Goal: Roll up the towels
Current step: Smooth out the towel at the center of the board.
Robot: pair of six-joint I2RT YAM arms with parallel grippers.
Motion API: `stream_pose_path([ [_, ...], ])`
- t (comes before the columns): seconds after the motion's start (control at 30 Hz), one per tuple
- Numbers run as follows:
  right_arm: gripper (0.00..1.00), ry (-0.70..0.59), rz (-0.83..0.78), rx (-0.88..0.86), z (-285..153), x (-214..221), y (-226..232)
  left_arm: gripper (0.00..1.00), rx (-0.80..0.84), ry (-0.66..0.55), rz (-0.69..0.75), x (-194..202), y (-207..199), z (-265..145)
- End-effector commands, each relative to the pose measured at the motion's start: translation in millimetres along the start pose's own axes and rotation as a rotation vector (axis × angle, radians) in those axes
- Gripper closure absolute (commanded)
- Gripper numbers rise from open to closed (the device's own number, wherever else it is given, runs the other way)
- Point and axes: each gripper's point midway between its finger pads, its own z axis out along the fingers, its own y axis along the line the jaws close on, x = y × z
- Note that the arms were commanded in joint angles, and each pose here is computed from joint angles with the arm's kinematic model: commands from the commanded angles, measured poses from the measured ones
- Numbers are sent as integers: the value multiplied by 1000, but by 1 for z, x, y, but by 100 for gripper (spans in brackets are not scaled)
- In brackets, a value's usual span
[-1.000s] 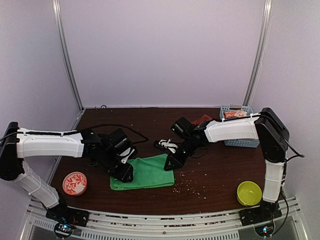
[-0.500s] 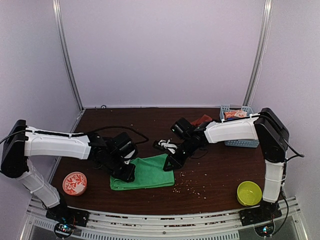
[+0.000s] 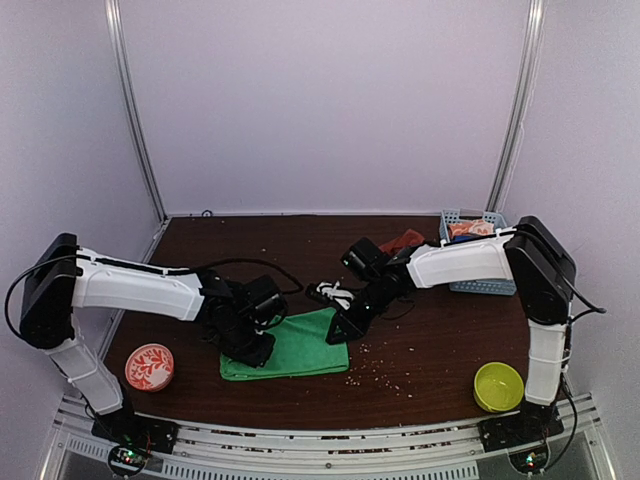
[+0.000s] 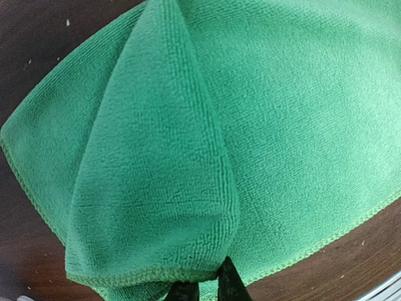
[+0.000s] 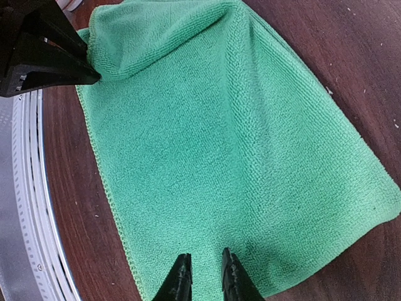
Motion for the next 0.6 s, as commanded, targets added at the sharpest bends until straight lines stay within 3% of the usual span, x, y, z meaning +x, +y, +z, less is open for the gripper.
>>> stream_pose_path([
  [0.0,83,11,14,-18,7,5,-1,94,-25,-43,-5,-13,-3,-5],
  [0.13,83,16,14,-15,7,6,-2,100,-56,-75,-16,-19,3,-17],
  [0.57,83,33,21,-9,10,11,-4,100,-196,-117,-78,-20,54,-34],
])
